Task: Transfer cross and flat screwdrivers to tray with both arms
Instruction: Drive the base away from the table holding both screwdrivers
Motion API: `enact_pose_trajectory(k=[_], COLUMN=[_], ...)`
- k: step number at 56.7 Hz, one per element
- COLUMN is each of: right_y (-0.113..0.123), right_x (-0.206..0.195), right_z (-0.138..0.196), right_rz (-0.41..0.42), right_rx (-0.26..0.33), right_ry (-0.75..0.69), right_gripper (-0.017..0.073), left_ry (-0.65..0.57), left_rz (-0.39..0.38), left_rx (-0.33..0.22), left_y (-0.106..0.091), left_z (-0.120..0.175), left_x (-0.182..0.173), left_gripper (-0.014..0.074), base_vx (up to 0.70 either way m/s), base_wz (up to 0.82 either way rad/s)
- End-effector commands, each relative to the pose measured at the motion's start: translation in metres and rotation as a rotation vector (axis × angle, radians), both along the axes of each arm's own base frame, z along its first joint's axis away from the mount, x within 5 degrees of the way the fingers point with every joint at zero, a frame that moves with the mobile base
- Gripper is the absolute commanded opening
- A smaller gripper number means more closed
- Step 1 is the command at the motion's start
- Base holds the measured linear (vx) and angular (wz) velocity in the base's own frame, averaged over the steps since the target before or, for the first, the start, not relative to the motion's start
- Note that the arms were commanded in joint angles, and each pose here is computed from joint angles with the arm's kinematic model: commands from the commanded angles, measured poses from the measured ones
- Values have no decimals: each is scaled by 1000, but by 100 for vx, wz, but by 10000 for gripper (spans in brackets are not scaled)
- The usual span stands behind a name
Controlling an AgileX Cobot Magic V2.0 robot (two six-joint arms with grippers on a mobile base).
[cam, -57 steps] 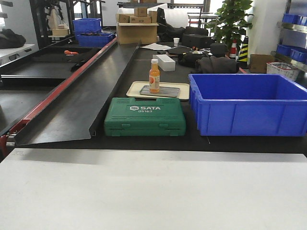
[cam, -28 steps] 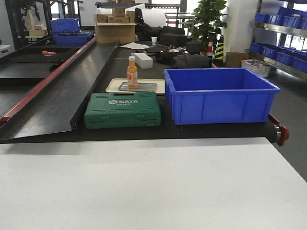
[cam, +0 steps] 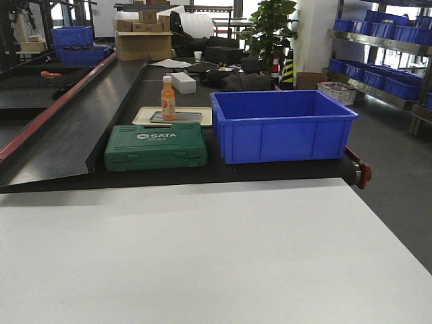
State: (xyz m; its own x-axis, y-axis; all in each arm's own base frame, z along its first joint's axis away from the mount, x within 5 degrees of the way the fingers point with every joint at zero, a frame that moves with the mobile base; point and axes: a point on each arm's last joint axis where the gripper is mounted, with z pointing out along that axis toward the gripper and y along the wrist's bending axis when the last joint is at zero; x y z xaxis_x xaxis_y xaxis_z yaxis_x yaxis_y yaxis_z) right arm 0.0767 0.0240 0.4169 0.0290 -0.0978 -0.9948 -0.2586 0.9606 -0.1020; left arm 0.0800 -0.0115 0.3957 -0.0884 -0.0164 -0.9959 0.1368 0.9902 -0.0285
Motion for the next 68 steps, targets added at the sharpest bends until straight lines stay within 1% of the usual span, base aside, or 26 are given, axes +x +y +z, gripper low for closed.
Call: enact_pose_trajectory(k=[1,42,68], right_y=[-3,-3,-3], right_x=[-1,-1,-1], right_z=[15,15,15], right_rz=[-33,-33,-33], right_rx=[39,39,39], right_ry=[-89,-89,-89], right_gripper=[-9,-9,-9], left_ry=[-121,-121,-121], left_rz=[-5,-5,-5], left_rx=[-26,-26,-26], left_y=[0,0,0], left_z=[17,17,17], left_x=[-2,-2,-2], left_gripper=[-4,-4,-4], base_vx=[-20,-23,-23], base_wz=[-8,-15,-34])
